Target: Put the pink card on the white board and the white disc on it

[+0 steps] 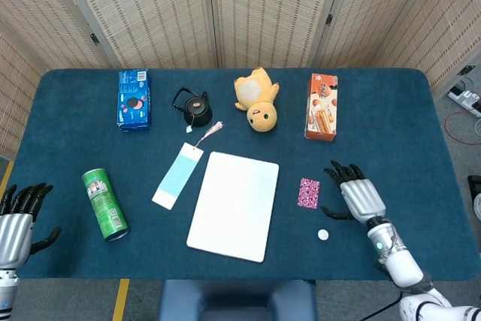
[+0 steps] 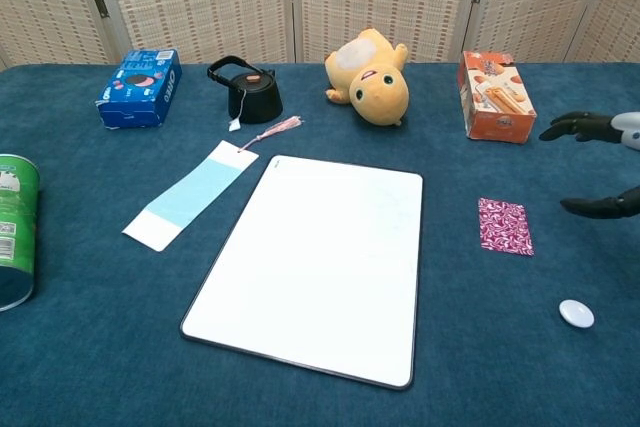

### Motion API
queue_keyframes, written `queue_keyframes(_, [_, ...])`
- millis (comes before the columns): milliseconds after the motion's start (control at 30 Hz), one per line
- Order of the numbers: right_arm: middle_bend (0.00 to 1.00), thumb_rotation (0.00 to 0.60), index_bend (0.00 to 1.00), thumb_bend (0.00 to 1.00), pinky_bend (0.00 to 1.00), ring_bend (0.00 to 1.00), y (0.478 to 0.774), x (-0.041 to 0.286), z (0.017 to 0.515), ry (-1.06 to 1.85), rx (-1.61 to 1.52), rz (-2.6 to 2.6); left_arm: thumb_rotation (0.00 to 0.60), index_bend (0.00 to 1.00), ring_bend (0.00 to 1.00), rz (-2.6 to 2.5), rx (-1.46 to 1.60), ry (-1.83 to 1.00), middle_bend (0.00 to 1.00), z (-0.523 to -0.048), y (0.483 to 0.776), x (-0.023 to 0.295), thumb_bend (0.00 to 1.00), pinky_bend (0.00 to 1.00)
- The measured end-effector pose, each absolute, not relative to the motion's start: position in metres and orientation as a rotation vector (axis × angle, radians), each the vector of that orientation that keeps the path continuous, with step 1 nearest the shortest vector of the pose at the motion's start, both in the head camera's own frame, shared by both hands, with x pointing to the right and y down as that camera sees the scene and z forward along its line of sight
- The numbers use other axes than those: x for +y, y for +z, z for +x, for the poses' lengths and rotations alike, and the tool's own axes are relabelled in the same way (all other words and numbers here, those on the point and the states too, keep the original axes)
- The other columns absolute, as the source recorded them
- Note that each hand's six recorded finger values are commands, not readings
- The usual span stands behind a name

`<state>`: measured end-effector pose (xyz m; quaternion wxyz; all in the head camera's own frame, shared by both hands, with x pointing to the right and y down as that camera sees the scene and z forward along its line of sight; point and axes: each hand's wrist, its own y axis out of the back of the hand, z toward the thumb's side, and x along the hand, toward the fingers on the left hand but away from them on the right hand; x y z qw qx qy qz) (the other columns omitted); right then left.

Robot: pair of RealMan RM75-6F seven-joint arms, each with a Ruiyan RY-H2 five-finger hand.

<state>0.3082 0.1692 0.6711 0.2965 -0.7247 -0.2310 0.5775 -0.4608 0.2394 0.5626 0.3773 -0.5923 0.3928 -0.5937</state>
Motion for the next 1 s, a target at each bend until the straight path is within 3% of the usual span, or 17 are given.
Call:
queue_keyframes(300, [0.0, 0.331, 0.09, 0.32, 0.0, 0.06, 0.695, 0.166, 0.276, 1.58, -0.53, -1.957, 0.6, 0.16, 0.15, -1.525, 0.996, -1.514, 0.17, -0.461, 0.566, 0.24, 0.29, 0.01])
queue_keyframes(467, [0.0, 0.439, 0.09, 0.32, 0.0, 0.06, 0.703, 0.166, 0.269, 1.594, -0.466, -1.954, 0.6, 0.16, 0.15, -1.53, 0.992, -1.519, 0.17, -0.463, 0.568, 0.241, 0.29, 0.01])
queue_keyframes(700, [0.0, 0.565, 0.0, 0.32, 0.0, 0.03, 0.703, 0.161, 0.275, 1.622, -0.419, -1.907, 0.6, 0.17, 0.15, -1.53, 0.994, -1.518, 0.17, -0.465, 0.567, 0.242, 0.29, 0.01])
queue_keyframes(1000, [0.0, 0.571, 0.0, 0.32, 0.02, 0.0, 0.705, 0.16, 0.276, 1.689, -0.44, -1.889, 0.6, 0.18, 0.15, -1.539, 0.989, -1.505, 0.17, -0.463, 0.567, 0.241, 0.29, 0.01])
